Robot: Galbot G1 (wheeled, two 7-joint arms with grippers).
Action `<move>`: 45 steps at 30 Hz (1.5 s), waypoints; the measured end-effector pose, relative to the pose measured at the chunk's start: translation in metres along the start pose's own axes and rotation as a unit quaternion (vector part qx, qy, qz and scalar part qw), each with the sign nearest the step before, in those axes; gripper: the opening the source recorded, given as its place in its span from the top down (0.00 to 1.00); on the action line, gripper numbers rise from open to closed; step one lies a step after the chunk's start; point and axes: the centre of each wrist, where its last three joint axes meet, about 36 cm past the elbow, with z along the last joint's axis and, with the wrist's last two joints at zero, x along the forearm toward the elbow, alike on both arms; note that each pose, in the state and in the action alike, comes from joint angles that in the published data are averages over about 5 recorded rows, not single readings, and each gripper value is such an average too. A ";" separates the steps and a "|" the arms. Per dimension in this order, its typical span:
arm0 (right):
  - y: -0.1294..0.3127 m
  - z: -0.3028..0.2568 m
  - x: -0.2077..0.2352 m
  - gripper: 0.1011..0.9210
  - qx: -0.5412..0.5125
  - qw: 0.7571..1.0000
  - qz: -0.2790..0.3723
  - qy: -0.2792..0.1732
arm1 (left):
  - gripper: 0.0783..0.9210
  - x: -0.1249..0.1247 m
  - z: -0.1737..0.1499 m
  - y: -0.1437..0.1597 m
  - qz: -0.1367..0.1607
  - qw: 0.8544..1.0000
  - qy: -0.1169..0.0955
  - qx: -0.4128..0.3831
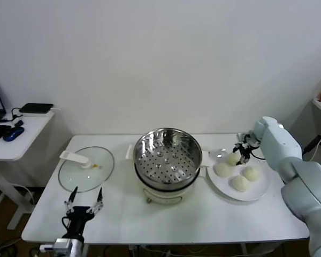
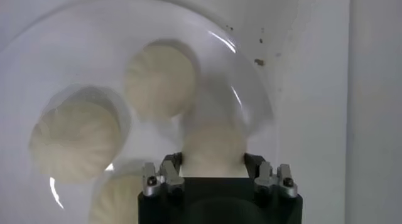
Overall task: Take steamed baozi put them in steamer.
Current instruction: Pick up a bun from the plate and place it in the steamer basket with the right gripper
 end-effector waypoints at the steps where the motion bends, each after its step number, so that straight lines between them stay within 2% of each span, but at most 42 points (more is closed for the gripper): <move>1: -0.002 -0.001 0.004 0.32 0.010 1.000 0.003 0.001 | 0.12 0.000 0.000 0.000 0.000 1.000 0.000 0.000; 15: -0.032 -0.043 0.095 0.31 0.163 0.985 0.059 0.001 | 0.12 0.002 0.001 -0.001 0.003 1.000 0.001 -0.002; 31: -0.033 -0.155 0.209 0.31 0.359 0.928 0.099 -0.025 | 0.12 0.002 -0.004 -0.005 0.007 1.000 -0.004 -0.005; 37: -0.034 -0.202 0.223 0.31 0.408 0.907 0.098 -0.034 | 0.12 0.002 -0.007 -0.004 0.005 1.000 -0.008 -0.006; 45: -0.038 -0.267 0.211 0.31 0.466 0.880 0.081 -0.044 | 0.12 0.002 -0.011 -0.002 0.002 1.000 -0.012 -0.008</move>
